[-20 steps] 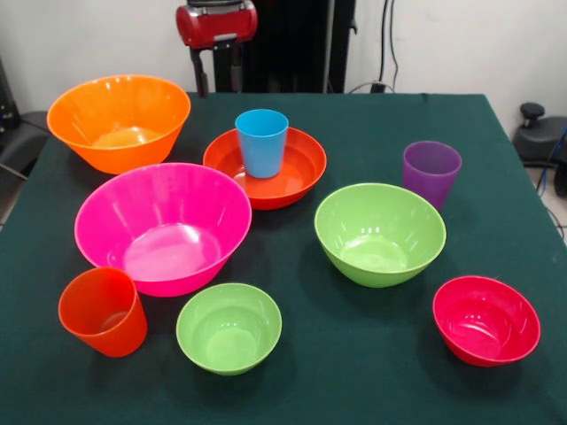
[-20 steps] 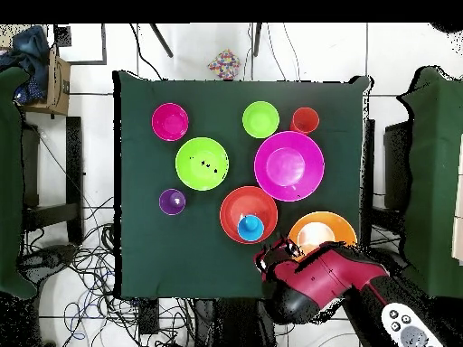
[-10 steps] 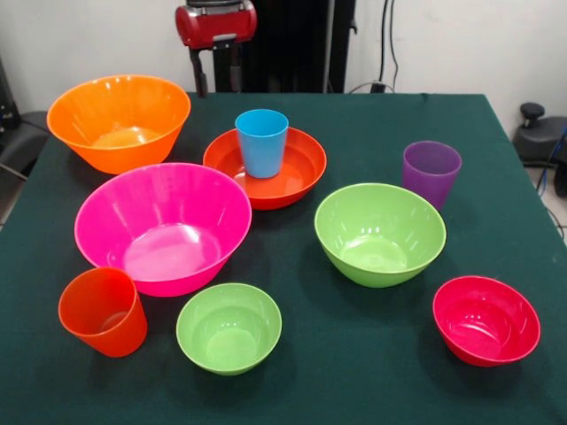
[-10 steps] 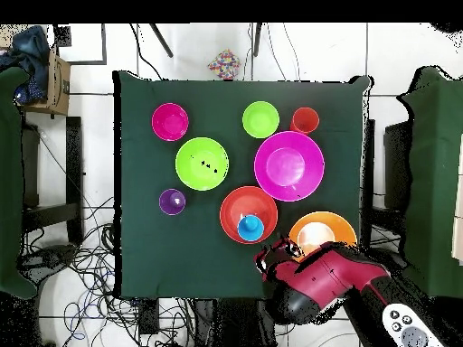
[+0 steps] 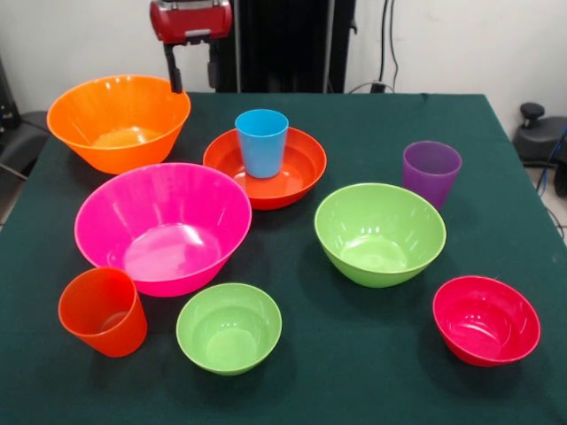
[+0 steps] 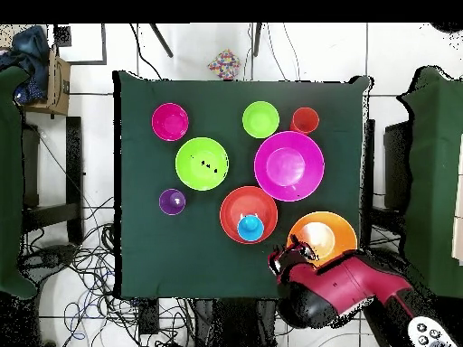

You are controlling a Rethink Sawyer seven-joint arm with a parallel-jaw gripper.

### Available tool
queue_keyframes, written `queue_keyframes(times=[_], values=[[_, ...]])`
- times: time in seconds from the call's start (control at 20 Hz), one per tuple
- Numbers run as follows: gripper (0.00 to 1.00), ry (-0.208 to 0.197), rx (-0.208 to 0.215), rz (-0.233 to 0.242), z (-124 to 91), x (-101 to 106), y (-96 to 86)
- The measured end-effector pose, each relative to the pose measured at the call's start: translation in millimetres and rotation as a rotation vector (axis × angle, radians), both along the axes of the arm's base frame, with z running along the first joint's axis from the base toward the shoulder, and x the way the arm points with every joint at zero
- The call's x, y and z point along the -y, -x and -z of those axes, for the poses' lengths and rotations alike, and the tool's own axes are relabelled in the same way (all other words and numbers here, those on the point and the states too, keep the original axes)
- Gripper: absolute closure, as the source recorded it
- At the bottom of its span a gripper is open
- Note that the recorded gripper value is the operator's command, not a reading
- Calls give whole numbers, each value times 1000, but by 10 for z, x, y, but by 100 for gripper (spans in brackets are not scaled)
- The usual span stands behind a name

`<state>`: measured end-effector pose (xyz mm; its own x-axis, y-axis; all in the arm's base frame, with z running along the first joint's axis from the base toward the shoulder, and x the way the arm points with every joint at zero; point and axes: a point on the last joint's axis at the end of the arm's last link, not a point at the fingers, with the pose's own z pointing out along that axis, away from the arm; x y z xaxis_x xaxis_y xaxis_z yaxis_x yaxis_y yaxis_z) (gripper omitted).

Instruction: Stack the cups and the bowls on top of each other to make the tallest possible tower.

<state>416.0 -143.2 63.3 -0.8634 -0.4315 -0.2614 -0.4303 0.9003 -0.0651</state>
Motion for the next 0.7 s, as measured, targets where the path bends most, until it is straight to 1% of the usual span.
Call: queue_keyframes(times=[0.2, 0.3, 0.4, 0.7], values=[[0, -1, 2, 17, -2, 76, 20], [0, -1, 2, 16, -2, 70, 19], [0, 1, 3, 6, 2, 45, 11], [0, 18, 5, -61, 67, -67, -5]])
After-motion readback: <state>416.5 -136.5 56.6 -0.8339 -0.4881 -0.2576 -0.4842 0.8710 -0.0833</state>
